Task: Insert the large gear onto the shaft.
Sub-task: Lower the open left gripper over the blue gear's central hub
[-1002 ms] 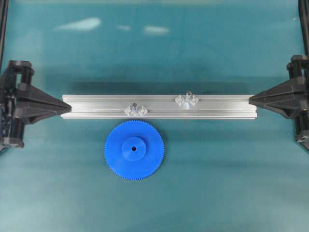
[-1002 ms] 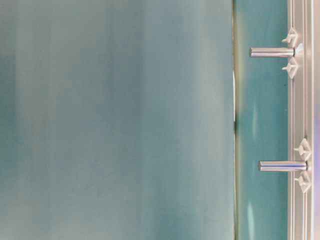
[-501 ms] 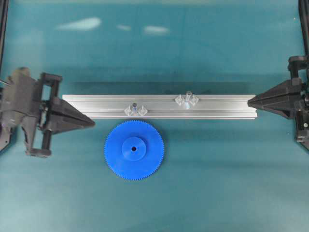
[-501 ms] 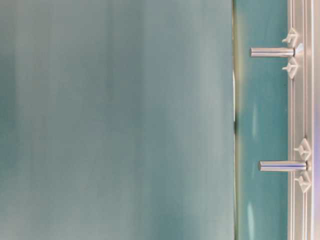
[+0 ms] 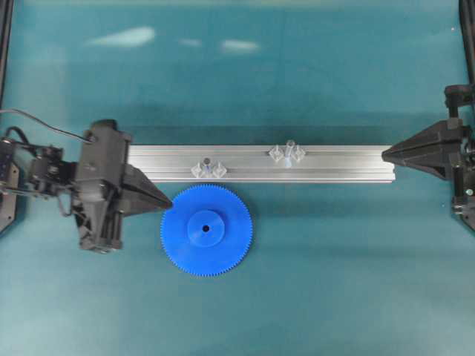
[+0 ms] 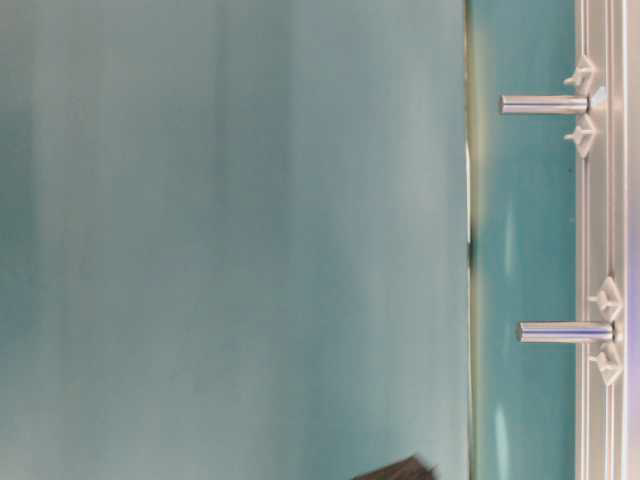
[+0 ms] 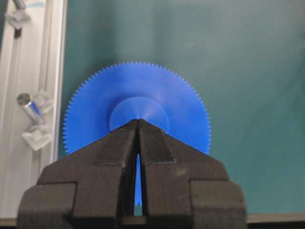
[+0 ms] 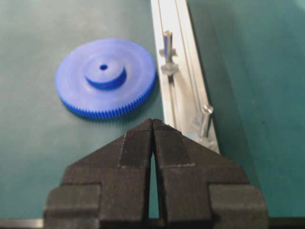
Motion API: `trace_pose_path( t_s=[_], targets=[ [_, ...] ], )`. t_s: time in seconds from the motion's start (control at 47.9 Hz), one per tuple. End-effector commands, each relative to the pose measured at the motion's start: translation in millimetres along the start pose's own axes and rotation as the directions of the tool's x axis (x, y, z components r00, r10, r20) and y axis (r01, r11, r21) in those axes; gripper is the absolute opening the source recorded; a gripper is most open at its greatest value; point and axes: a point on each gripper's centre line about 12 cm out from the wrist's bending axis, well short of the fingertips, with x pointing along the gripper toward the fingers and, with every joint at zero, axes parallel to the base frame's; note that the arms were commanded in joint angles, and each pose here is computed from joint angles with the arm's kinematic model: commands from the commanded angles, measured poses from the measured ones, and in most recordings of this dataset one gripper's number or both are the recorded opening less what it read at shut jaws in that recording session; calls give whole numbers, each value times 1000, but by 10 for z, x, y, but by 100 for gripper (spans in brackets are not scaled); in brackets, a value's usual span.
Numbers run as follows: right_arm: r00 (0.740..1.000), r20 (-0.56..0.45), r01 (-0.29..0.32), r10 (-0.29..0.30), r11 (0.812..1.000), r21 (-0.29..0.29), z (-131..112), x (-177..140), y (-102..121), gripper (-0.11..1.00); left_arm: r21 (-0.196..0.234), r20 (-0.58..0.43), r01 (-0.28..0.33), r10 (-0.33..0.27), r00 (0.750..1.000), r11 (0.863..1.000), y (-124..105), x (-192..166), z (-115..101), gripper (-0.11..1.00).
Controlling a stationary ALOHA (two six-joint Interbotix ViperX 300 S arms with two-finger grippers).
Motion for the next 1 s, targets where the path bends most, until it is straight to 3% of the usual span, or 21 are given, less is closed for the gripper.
trace_pose_path(
  t_s=[0.0,0.313,0.835,0.981],
  targets=[
    [1000,17,2,-2,1000,11,92,-6,0,5,-1,12,6,-6,1000,1000,-35,76,130,1],
    [1000,-21,5,-5,1000,12,33,-3,-4,5,-88,-124,-18,7,992,996,-60,438,148,1],
    [999,-29,19,-18,999,34,4,-19,-32,5,-56,-337,-50,28,941,997,-125,898,124,1],
    [999,-32,21,-20,999,34,-21,-26,-37,5,-1,-399,-41,37,916,999,-133,982,138,1]
  ],
)
